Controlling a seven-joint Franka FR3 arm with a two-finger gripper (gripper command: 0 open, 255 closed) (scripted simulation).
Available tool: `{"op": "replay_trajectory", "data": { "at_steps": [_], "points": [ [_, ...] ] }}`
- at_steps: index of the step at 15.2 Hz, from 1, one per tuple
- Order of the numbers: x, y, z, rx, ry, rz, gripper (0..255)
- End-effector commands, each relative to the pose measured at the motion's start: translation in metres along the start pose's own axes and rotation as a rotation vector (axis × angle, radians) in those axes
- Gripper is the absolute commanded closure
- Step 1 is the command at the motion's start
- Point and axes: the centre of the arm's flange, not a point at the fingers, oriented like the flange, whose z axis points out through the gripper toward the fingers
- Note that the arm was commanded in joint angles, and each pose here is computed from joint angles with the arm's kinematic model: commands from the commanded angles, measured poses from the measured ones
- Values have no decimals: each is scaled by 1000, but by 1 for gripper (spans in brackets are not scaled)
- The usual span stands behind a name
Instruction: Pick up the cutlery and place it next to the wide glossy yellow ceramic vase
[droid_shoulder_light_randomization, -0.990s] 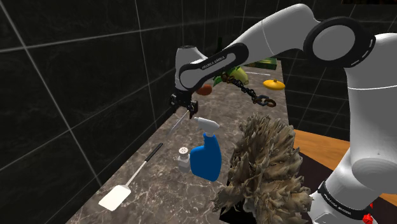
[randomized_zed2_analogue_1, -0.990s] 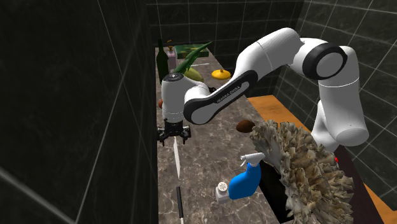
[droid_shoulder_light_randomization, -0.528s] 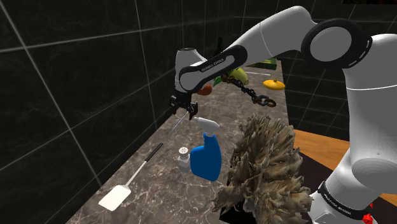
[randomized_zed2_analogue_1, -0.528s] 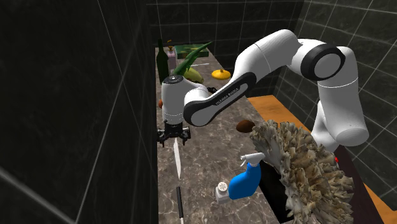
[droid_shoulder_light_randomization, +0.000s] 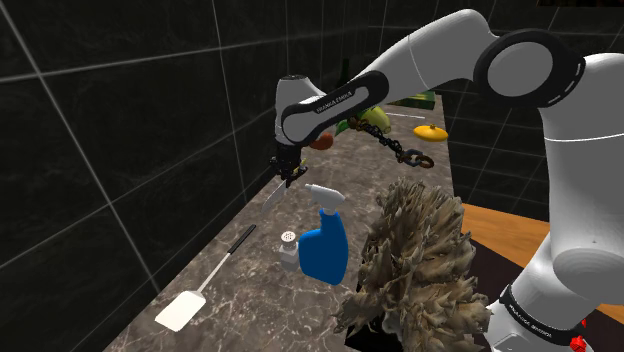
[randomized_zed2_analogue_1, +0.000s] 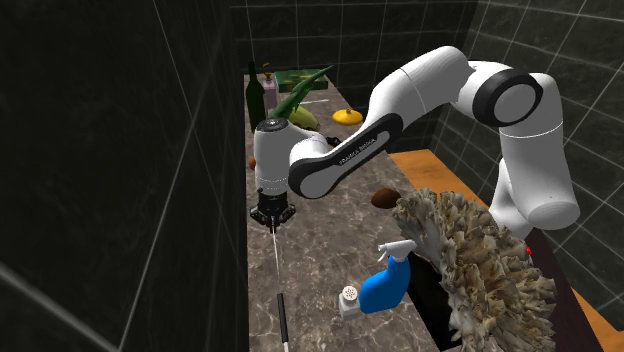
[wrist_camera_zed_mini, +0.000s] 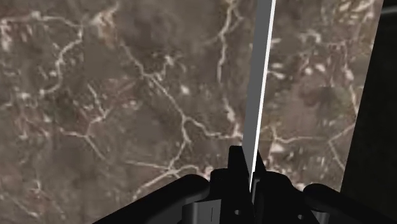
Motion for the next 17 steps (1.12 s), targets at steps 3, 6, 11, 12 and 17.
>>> {"op": "replay_trajectory", "data": {
  "at_steps": [3, 6, 11, 12, 17],
  "points": [
    [0, 0, 0, -1, 0, 0, 255],
    [0, -1, -15, -1, 0, 0, 255],
    [0, -4, -42, -1, 0, 0, 255],
    [0, -4, -47, -1, 0, 0, 255],
    [-1, -7, -73, -1, 0, 0, 255]
  ]
}}
